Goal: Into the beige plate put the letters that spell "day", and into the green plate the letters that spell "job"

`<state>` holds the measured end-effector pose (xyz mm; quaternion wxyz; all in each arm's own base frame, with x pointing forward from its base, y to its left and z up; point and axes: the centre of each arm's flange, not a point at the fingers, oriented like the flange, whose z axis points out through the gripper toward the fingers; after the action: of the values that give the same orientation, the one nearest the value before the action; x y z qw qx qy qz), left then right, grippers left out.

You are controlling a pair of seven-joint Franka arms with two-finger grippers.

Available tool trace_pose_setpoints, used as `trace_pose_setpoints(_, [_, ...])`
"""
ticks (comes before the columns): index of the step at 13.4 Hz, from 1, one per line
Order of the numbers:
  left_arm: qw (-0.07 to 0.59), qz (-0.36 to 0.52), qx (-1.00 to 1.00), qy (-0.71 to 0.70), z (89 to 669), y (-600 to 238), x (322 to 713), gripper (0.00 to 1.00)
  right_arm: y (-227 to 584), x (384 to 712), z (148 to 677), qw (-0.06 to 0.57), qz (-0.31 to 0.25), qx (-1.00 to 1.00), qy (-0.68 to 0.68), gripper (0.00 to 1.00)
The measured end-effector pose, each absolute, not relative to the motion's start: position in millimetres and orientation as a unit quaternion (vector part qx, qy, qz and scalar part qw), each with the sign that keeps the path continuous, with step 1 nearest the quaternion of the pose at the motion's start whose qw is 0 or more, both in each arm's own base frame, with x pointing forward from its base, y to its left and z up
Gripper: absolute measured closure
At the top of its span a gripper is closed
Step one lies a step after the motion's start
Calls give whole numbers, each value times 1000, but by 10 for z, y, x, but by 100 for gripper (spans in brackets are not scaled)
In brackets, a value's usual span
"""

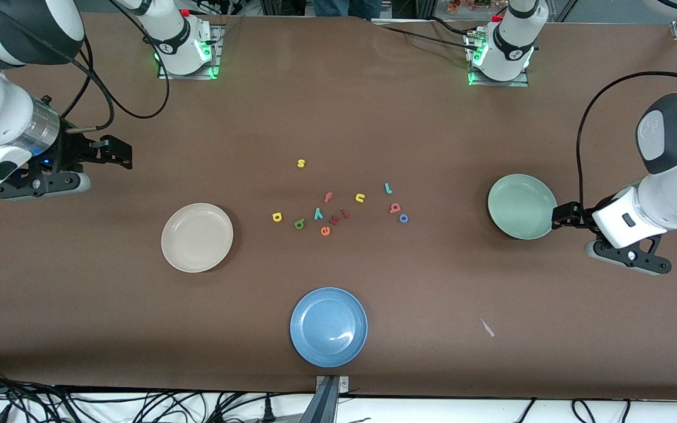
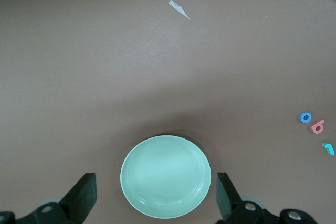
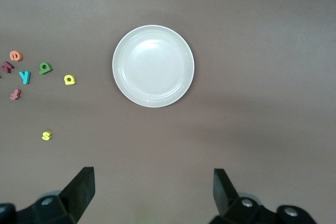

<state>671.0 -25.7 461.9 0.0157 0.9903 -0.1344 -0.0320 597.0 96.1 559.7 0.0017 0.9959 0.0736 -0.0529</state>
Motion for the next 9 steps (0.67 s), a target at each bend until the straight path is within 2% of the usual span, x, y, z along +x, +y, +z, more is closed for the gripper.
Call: trace_pose_setpoints(9, [16, -38, 990, -135, 4560, -268, 6704, 0, 940, 5973, 5604, 1, -52, 996, 78, 0])
